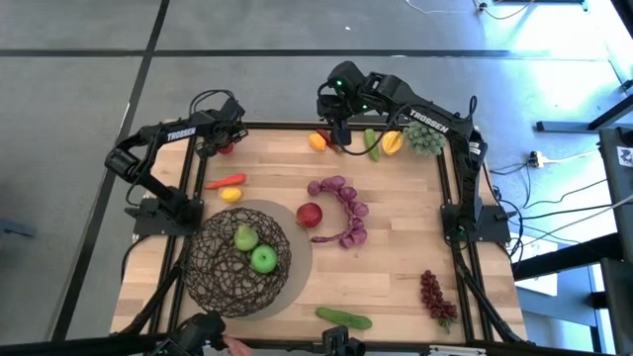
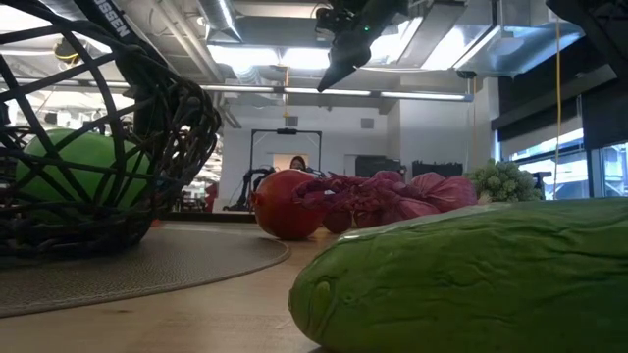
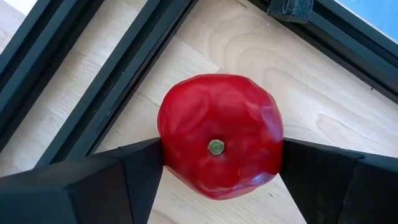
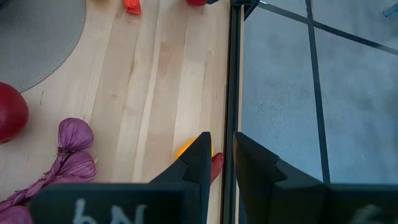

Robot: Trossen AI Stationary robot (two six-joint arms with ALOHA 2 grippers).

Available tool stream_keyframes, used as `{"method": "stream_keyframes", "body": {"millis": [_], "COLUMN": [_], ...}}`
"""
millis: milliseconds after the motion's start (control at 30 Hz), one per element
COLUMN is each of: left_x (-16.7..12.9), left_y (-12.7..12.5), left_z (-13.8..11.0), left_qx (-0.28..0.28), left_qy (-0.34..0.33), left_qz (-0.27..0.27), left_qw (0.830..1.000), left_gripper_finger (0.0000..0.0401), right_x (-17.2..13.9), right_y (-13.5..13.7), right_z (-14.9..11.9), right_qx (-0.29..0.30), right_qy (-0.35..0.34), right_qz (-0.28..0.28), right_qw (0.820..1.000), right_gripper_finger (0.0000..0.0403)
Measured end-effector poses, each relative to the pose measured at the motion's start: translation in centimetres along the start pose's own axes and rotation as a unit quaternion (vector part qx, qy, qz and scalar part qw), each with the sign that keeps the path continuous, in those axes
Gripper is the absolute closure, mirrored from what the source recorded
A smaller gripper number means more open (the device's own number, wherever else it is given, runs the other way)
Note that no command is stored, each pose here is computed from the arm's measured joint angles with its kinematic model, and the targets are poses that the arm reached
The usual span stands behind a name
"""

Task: Build produce basket
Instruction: Put the red tomato into the black wire basket

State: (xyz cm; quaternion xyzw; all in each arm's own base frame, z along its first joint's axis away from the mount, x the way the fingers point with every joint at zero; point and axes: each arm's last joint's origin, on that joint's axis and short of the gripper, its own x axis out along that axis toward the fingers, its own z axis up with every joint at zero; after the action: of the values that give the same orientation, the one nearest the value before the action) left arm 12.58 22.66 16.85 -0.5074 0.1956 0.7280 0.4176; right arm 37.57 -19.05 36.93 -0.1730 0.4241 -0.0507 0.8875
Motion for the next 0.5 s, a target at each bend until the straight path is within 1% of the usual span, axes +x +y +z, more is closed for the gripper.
{"method": "stream_keyframes", "body": {"millis": [333,500], "left_x": [0.00,-0.03], "left_y": [0.03,0.05], "left_z": [-0.04,-0.10], "left_qx": [-0.003,0.006], "left_qy": [0.004,0.004], "left_qz": [0.001,0.003], "left_qw": [1.000,1.000], "left_gripper_finger": [0.0138,0.0138], "right_x": [0.00,0.00], "right_y": [0.00,0.00], "right_z": [0.00,0.00], "right_qx": [0.000,0.000], "right_qy": [0.000,0.000], "right_qz": [0.000,0.000], "right_qw": [1.000,1.000], "right_gripper_finger": [0.0338,0.0338]}}
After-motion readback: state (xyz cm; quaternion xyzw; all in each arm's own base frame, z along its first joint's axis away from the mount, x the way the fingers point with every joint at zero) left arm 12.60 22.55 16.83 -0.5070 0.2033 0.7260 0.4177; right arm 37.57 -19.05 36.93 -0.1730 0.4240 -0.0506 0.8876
